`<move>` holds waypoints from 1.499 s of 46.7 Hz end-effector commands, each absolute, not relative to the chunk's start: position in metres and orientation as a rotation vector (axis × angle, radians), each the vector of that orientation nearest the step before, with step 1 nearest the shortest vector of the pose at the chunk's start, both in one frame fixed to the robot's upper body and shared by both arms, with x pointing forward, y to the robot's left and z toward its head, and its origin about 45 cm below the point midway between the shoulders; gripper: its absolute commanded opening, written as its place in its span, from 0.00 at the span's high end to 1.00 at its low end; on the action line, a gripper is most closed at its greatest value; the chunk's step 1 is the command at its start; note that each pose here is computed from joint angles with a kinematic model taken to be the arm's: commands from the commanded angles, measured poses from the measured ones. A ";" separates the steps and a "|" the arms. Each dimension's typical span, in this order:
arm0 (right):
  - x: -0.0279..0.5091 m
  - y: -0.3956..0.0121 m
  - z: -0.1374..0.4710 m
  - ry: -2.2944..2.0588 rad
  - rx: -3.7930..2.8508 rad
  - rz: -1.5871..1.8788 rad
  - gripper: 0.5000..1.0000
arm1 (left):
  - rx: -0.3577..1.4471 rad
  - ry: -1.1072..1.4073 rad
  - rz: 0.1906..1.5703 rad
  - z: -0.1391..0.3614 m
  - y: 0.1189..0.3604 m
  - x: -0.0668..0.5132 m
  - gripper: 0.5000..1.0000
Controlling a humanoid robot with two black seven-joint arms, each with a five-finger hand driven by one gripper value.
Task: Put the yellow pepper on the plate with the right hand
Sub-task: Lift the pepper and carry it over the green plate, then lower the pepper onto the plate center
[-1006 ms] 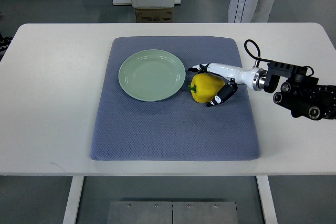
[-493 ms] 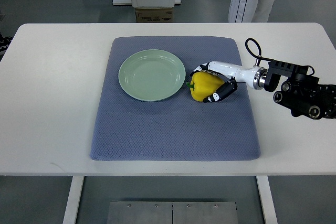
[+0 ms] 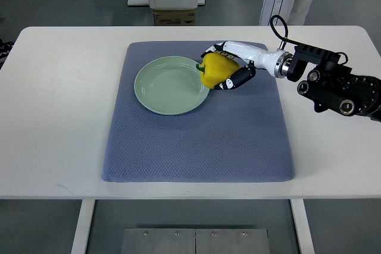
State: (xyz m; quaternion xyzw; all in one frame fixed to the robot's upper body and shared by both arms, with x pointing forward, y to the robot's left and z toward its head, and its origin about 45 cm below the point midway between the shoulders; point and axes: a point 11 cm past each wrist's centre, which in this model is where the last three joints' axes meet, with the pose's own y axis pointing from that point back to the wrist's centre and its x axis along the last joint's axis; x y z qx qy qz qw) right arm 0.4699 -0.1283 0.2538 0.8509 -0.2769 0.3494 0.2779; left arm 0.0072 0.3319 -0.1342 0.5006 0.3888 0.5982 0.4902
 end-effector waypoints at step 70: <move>0.456 -0.048 0.238 -0.661 2.317 0.899 1.00 | 1.214 0.943 1.453 -0.134 0.332 0.007 0.00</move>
